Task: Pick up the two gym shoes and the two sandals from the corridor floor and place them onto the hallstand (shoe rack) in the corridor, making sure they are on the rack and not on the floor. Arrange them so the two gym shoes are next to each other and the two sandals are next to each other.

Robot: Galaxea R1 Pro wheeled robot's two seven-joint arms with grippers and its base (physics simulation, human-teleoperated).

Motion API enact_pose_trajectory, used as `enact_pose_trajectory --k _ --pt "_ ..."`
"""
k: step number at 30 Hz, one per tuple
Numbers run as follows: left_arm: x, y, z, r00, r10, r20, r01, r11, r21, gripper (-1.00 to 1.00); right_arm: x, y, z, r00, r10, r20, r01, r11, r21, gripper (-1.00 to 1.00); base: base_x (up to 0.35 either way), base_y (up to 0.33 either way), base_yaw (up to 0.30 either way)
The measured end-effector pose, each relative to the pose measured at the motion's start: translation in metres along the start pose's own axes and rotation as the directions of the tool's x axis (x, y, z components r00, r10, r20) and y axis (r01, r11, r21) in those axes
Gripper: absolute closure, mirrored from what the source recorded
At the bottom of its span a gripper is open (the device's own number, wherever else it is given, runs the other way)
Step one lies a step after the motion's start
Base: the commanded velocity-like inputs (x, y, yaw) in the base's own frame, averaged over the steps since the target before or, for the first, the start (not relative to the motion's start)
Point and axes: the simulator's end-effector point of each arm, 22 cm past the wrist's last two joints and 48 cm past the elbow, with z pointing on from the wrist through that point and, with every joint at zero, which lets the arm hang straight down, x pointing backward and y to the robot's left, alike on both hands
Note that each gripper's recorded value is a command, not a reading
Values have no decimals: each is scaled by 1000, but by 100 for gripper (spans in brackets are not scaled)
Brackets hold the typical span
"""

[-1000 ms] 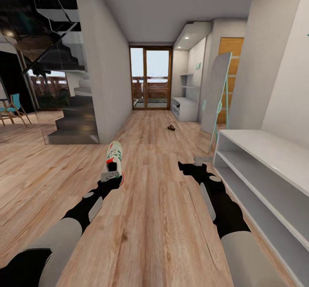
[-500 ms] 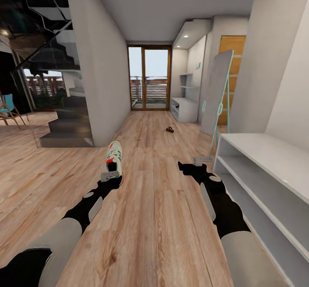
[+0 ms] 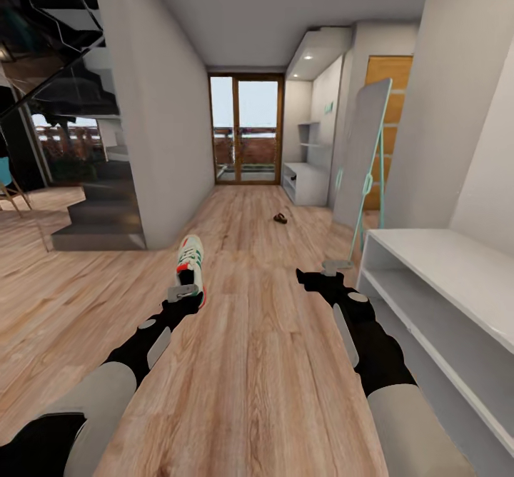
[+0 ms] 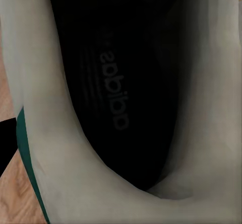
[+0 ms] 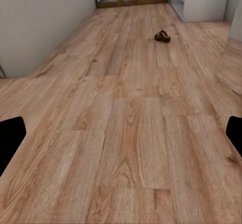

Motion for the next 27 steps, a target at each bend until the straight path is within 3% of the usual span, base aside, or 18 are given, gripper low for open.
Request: enact_pose_trajectory --k 27 --pt "0 1 0 1000 0 0 0 1000 -1 100 0 0 0 1000 0 0 0 1000 -1 -100 346 -115 0"
